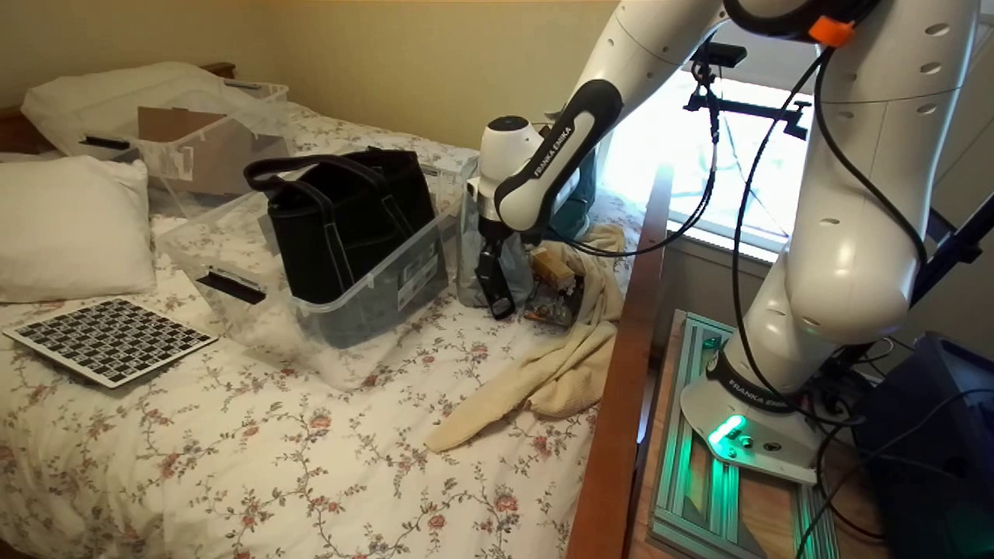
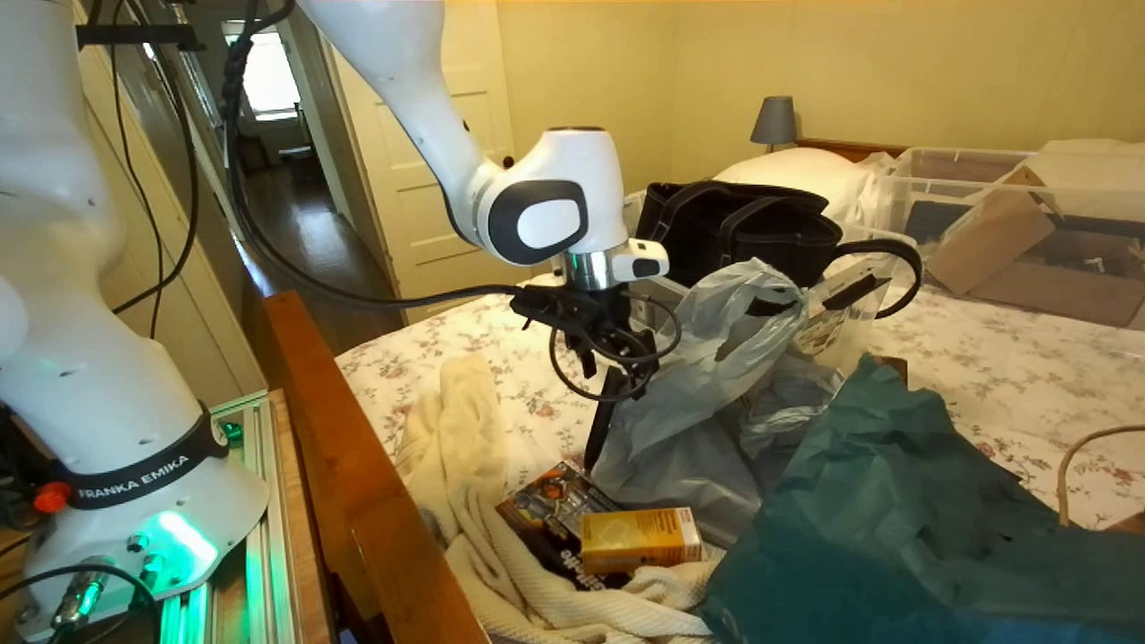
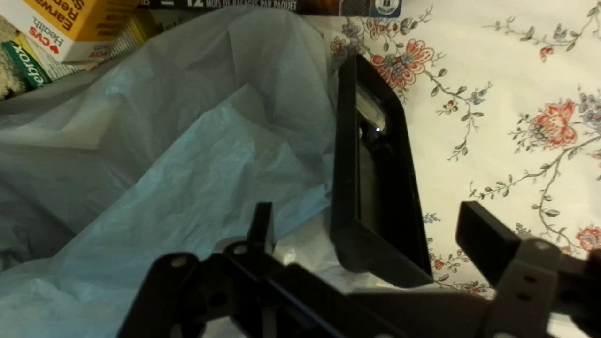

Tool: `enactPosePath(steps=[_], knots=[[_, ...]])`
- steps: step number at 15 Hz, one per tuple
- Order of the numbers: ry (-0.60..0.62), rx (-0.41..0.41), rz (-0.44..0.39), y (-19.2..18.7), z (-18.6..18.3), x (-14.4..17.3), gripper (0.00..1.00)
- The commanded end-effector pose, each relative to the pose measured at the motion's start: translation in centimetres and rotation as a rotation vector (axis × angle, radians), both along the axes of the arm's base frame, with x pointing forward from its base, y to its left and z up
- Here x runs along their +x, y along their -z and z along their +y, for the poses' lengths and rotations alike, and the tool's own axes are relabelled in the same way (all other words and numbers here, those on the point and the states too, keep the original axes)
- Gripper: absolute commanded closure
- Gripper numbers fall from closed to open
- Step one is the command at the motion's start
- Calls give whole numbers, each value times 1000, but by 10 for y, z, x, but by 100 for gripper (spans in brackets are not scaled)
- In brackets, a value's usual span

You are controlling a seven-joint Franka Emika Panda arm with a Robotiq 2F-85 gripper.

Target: Put the black tag in the storage box

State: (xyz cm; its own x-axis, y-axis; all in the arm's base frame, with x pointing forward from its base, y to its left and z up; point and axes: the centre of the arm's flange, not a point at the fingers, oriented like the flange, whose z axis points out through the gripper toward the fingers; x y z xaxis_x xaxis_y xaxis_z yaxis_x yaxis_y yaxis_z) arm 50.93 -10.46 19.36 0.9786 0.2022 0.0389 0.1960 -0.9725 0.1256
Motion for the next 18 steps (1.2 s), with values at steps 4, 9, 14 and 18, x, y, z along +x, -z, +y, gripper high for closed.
enactPosePath(steps=[4, 9, 14, 18], knots=[[7, -1, 3, 2, -1, 0, 0], [12, -7, 5, 6, -3, 0, 32], [13, -8, 13, 9, -5, -2, 69], [18, 4, 11, 12, -7, -3, 97]])
